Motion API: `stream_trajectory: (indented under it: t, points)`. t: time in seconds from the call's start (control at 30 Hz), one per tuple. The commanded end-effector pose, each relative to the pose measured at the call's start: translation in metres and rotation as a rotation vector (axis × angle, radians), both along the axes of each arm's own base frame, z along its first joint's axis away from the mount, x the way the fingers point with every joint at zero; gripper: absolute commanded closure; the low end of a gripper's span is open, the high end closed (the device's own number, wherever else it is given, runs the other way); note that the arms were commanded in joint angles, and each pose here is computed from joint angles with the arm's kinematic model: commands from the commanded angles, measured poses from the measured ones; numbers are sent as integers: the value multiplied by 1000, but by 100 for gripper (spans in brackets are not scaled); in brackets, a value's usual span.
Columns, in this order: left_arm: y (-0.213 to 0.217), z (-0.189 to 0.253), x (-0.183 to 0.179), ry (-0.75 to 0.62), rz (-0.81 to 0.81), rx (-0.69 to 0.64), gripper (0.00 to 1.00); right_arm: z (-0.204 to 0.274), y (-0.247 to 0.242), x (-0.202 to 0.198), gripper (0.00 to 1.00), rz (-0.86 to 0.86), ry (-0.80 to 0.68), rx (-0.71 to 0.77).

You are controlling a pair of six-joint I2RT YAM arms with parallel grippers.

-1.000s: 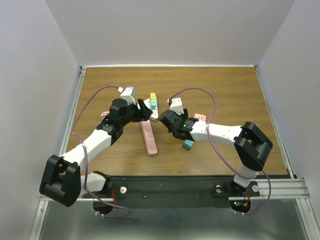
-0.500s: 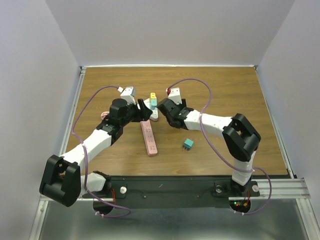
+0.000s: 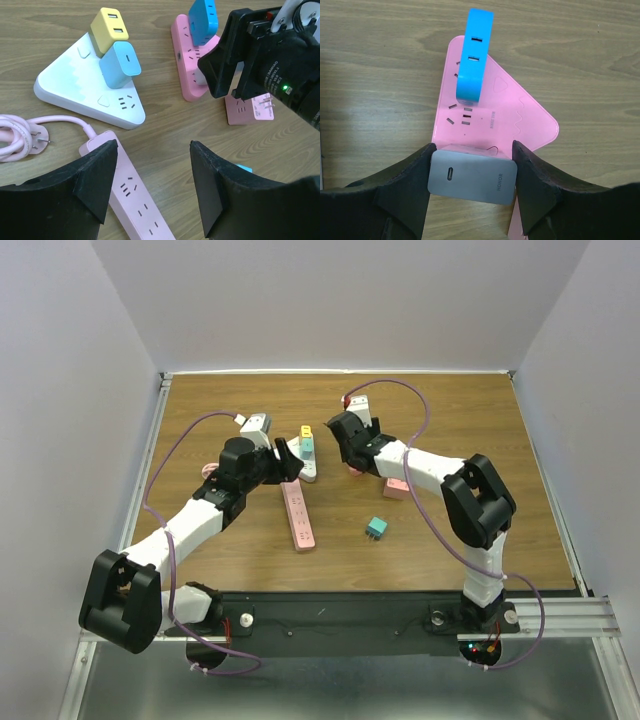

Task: Insert the plug

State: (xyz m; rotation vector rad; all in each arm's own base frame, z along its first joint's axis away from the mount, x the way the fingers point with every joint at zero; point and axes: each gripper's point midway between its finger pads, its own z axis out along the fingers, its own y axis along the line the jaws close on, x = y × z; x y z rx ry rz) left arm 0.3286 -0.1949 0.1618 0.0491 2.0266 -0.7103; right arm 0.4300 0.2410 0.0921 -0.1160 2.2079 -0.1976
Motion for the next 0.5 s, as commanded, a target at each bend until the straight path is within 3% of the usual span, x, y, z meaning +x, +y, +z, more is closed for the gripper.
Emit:
stream_trajectory:
  t: [0.0, 0.03, 0.07, 0.1, 0.13, 0.2, 0.23, 0.47]
  points:
    - [3, 21, 10, -50, 36, -10, 29, -9, 19, -3, 61, 82, 72, 52]
    - [3, 21, 10, -48, 38, -6, 28, -4, 23, -2, 47, 92, 67, 68]
    - [5, 21, 11, -52, 55, 2, 27, 7, 25, -1, 40, 95, 48, 86]
    - [6, 19, 10, -48, 60, 14, 17, 12, 26, 0, 33, 96, 40, 95]
    - [2, 20, 7, -53, 55, 24, 17, 17, 26, 0, 22, 100, 31, 103]
    - [3, 16, 6, -57, 82, 60, 17, 27, 25, -1, 14, 103, 17, 114]
    - [-10, 16, -2, -65, 40, 73, 16, 42, 27, -2, 4, 115, -4, 135]
    - [-45, 11, -30, -109, -16, 143, 16, 100, 15, -13, 0, 114, -98, 208]
